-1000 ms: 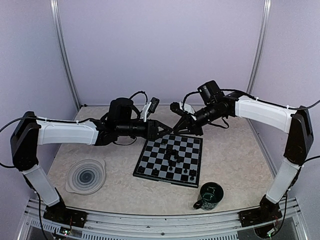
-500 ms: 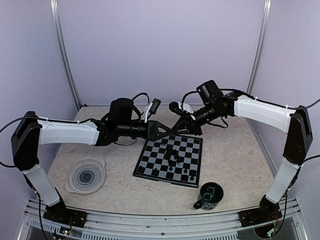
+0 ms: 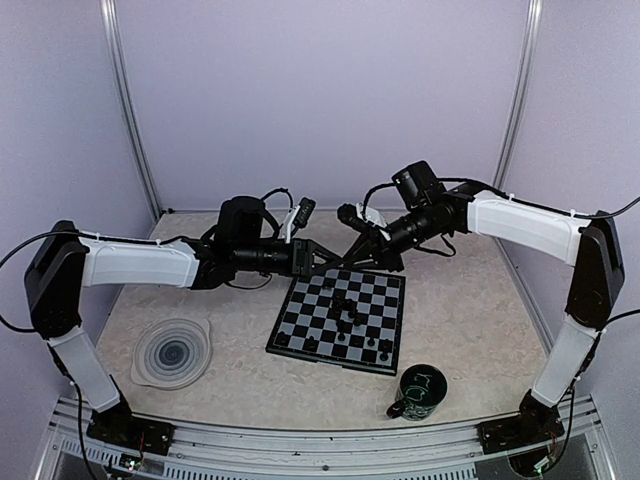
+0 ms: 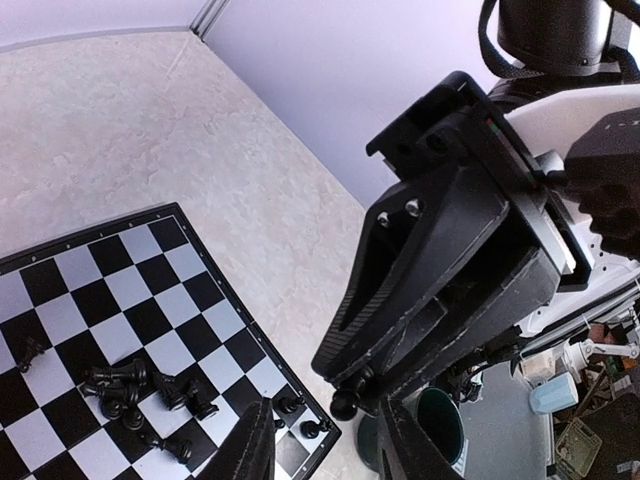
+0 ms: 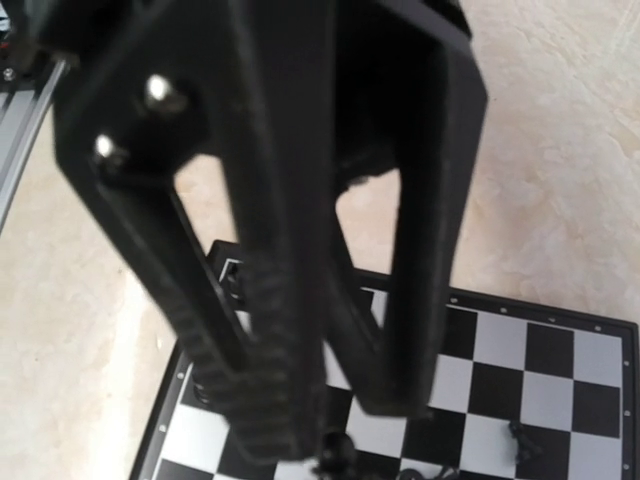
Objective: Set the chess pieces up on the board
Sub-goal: Pass from the right arm to the left
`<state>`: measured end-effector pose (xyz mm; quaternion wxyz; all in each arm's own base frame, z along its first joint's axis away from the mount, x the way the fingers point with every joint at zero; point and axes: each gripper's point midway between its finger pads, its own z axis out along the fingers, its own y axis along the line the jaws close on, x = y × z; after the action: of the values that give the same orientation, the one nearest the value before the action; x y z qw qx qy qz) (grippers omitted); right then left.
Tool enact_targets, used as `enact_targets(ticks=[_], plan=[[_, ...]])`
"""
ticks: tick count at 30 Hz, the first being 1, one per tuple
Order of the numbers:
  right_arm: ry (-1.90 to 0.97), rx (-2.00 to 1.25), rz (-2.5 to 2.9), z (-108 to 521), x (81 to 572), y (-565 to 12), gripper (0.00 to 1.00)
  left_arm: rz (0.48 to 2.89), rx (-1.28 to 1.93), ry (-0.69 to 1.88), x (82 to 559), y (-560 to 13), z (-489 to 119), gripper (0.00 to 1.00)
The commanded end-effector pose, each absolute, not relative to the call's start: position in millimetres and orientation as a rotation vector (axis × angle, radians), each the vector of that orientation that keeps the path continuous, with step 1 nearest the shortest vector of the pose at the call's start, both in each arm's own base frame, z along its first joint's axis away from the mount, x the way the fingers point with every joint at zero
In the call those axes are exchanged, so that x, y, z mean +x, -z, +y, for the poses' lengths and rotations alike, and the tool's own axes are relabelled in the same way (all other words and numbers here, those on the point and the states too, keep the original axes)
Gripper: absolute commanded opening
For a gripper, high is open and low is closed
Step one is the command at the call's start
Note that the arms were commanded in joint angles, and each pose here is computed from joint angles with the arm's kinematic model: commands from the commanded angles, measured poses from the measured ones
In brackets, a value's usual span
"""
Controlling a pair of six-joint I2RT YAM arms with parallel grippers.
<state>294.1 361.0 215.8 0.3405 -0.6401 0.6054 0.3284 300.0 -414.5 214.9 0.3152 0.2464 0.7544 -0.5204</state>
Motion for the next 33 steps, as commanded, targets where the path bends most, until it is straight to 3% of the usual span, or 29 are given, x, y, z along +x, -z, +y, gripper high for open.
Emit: enact_targets(ticks=[1,16,21,29,33], plan=[[-0.9,-1.668,1.548,370.4,290.1,-224.8,0.09,1.994,0.648,1.386,302.8,-214.7,-417.6,0.35],[-0.908,-1.695,1.547,378.7,285.7,-218.3,0.1,1.958,0.701,1.436,295.1,-219.0,-421.5,0.22],[-0.903,-1.696,1.557,379.1,286.6,-215.4,0.12,1.934,0.721,1.434,293.2,-223.4,-420.6,0.12],[-0.752,-1.64,1.612,341.6,301.2,-224.9,0.41,1.946,0.757,1.298,300.8,-218.8,-416.2,0.01],[-0.759,-1.52,1.673,292.1,315.0,-227.5,0.48,1.984,0.832,1.081,307.6,-214.1,-415.2,0.0]])
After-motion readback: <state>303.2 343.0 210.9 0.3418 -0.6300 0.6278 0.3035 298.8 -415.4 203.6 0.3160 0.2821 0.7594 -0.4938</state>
